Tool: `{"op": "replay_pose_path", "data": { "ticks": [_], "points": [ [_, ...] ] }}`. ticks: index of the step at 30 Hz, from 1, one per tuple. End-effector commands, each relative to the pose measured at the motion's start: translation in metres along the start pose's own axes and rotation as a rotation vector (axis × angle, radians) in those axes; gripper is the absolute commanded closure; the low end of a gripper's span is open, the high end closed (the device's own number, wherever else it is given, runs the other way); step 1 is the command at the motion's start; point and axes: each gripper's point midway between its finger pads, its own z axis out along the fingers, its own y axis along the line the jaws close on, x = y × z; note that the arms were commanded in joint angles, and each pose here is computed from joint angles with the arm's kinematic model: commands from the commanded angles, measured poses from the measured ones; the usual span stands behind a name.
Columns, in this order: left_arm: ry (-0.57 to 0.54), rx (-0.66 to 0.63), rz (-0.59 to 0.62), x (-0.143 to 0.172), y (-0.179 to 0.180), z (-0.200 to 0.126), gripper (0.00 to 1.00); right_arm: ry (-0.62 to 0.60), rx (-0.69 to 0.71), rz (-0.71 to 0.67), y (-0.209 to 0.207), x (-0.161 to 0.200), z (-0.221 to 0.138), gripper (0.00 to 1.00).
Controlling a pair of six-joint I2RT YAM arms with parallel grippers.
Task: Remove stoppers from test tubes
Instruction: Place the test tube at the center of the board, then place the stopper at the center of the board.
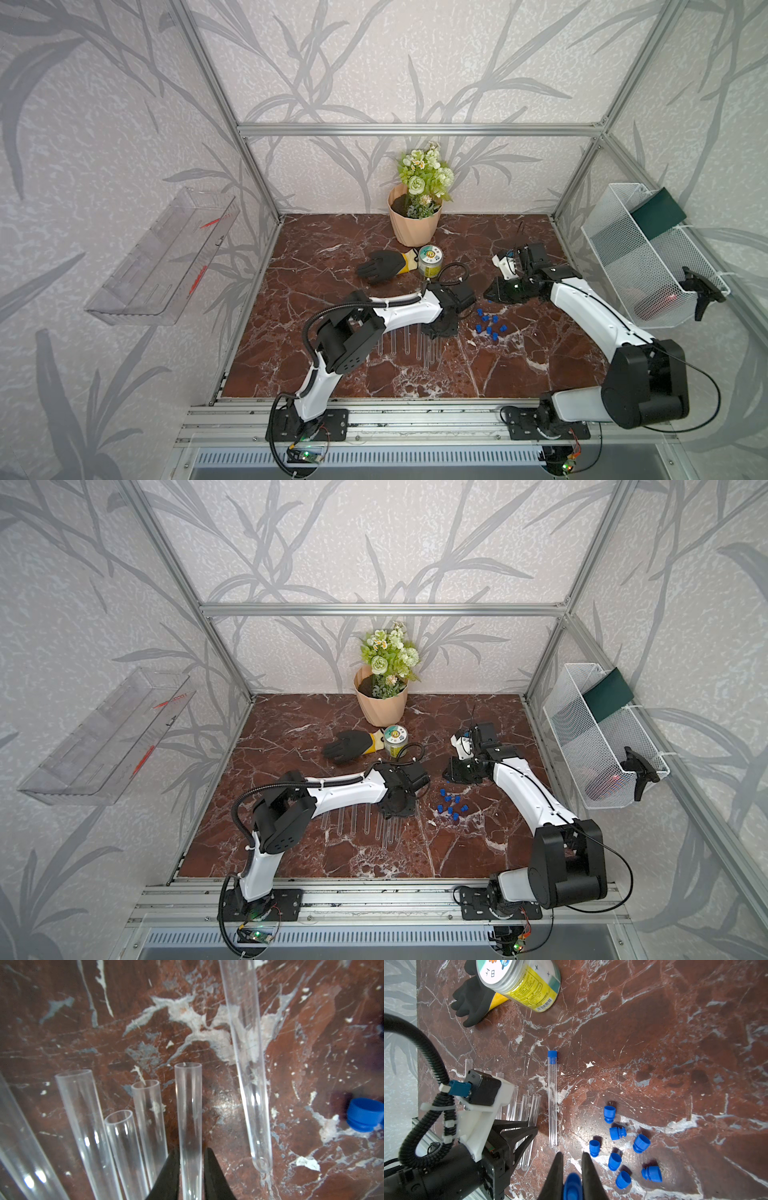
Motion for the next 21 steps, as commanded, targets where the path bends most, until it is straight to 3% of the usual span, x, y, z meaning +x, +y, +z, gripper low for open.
{"op": "replay_pose_path", "data": {
  "ticks": [1,11,21],
  "points": [
    [0.002,-0.018,0.009,0.0,0.008,-0.009,0.73,-0.01,0.021,0.001,-0.005,0.004,-0.005,1.0],
    [-0.033,0.033,0.052,-0.003,0.007,-0.031,0.64,-0.006,0.063,0.021,-0.024,0.004,-0.005,1.0],
    [-0.078,0.087,0.106,-0.009,0.0,-0.052,0.63,0.035,0.128,0.037,-0.046,0.011,0.017,1.0]
  ]
}}
